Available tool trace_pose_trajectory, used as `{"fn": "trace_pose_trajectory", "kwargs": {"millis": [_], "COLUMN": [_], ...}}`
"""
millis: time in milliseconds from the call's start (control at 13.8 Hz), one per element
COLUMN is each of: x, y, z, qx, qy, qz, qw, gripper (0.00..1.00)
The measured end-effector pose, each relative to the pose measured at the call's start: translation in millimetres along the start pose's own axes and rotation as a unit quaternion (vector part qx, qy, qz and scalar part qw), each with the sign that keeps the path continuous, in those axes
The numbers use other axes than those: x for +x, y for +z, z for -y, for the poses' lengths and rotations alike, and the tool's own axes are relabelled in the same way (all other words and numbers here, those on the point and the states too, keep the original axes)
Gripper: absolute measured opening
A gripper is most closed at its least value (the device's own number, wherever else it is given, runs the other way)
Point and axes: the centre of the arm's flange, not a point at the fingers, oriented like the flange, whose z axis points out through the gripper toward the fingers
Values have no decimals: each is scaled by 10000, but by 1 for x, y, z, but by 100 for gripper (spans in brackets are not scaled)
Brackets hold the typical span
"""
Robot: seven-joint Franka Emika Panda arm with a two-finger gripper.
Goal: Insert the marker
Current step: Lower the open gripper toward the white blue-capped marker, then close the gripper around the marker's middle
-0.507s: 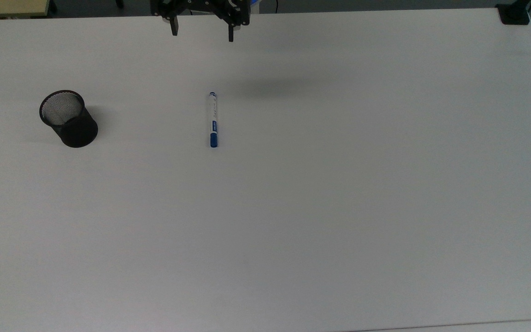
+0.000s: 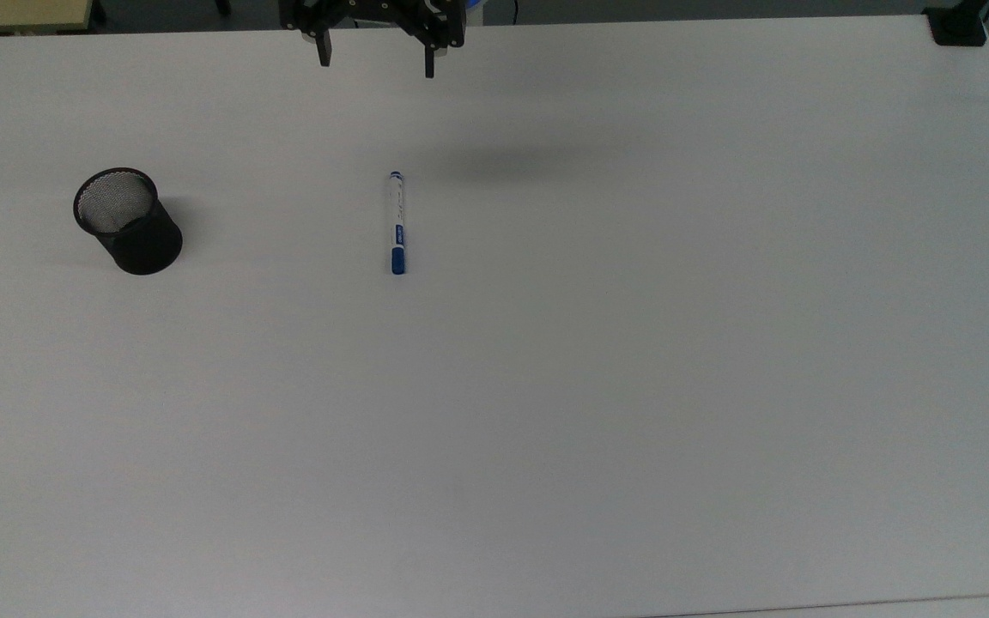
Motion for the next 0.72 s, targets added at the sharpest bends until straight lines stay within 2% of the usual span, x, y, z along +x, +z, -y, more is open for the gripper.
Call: {"fn": "trace_pose_trajectory", "kwargs": {"millis": [362, 507, 724], "x": [4, 10, 20], "y": [11, 40, 113], "z": [1, 4, 9], "qx": [3, 12, -15], "qy": [-8, -25, -69], "qz": [-40, -118, 99], "qw": [10000, 9999, 9999], "gripper": [100, 100, 100]}}
